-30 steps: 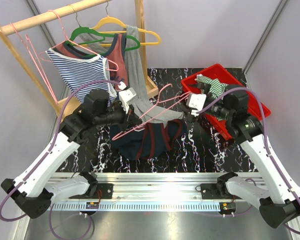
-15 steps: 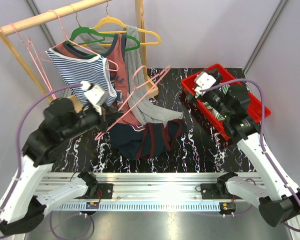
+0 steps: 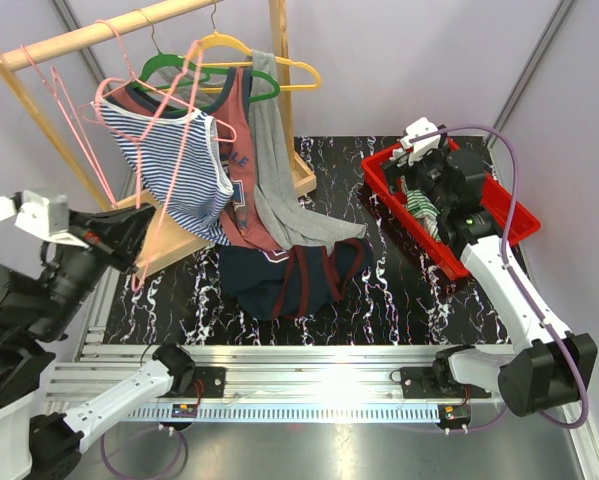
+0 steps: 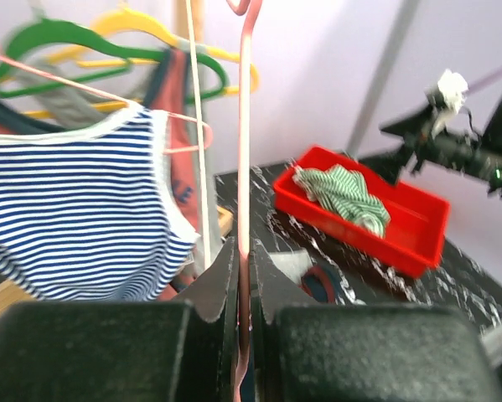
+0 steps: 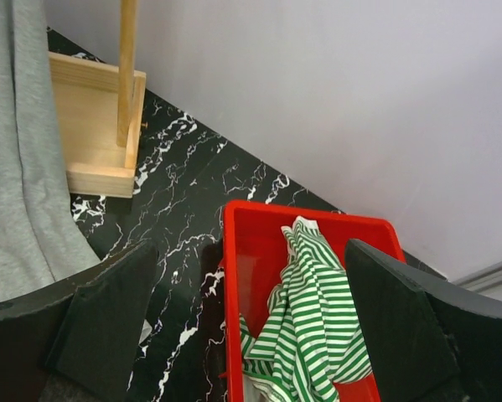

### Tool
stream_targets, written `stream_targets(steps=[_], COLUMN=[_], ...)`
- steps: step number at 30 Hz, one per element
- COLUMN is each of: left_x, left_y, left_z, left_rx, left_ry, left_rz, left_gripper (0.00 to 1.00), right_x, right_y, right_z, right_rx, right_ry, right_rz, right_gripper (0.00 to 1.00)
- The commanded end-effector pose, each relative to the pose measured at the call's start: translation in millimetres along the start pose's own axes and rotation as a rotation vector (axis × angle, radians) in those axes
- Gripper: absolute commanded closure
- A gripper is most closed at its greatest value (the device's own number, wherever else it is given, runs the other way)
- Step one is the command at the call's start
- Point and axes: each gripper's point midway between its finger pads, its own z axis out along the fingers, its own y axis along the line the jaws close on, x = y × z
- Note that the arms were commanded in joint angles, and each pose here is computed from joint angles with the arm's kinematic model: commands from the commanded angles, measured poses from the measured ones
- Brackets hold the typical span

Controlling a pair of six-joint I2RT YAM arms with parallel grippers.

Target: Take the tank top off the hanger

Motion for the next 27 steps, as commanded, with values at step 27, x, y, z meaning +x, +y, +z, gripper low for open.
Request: stream_targets(steps=[27], left_x=[-3.2], left_y=[101.4], left_z=[9.4], left_rx=[-0.717], left_ry=[0.006], left_rz=[-0.112], left_gripper=[1.00], right_x=[-4.4], right_y=[-3.6], right_z=[19.9], right_rx=[-0.016], right_ry=[-0.059], right_rz=[-0.023], right_gripper=[0.00])
